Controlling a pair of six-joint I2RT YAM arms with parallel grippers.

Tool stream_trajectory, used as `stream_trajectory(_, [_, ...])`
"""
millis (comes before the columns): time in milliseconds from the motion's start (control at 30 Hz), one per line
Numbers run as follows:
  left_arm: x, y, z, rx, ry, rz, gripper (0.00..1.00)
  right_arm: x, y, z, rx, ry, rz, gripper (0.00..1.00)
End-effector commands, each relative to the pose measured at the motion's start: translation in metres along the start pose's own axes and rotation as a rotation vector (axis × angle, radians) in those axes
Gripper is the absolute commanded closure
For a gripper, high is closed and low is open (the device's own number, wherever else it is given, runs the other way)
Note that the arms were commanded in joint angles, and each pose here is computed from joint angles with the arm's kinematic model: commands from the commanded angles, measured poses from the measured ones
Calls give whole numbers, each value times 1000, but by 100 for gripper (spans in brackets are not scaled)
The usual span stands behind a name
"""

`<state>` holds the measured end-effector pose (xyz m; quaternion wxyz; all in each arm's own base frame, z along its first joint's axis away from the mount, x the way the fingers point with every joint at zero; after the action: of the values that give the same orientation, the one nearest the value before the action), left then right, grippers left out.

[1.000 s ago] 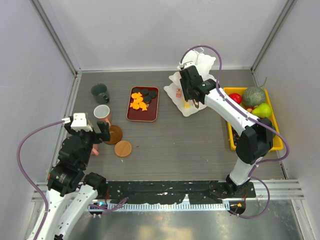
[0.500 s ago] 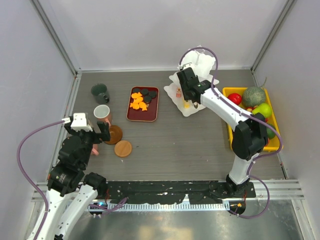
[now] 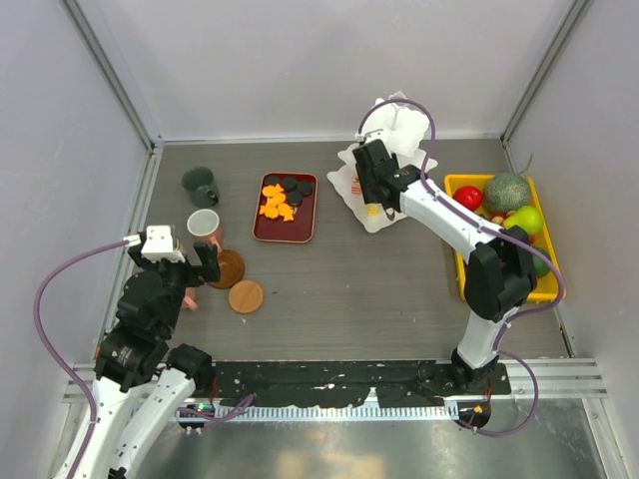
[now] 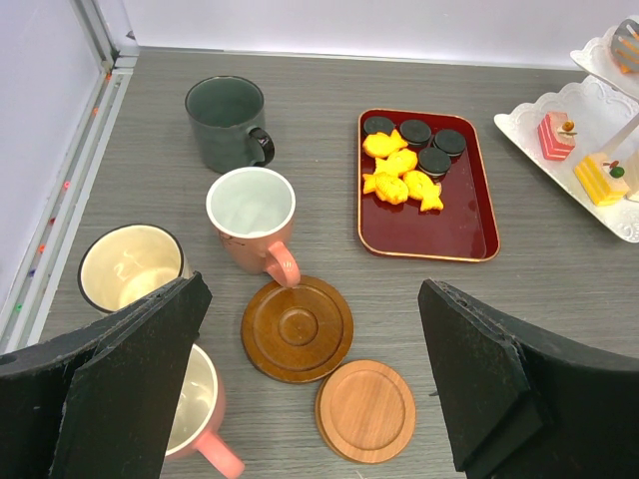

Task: Serve the afternoon tea
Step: Place the desert on the desert table.

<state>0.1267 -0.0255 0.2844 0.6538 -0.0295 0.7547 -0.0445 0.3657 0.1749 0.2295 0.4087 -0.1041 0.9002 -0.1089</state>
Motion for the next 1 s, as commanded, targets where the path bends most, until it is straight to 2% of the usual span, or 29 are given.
stream_trajectory(0, [-7,-2,2,8,-44,-12,1,-14,-9,-23,-12,-95,73,46])
stream_trajectory(533, [-7,-2,2,7,-41,-11,1,1,-15,-68,-61,-121,62,44])
stream_trajectory(967, [-6,-2,2,9,-39,-10,1,25,7,-115,-226,-116,-53,45])
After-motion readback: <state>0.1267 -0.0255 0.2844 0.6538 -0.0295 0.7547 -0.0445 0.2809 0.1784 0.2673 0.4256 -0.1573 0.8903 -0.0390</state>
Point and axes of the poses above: each gripper's point midway between its finger pads, its own z axis out along the fingers, its own y axis along the line the jaws close on, x = y × z, the point moved 9 cm from there along -z, back along the fingers, and after that the axes turned 2 degrees about -z, right-handed, at the moved point
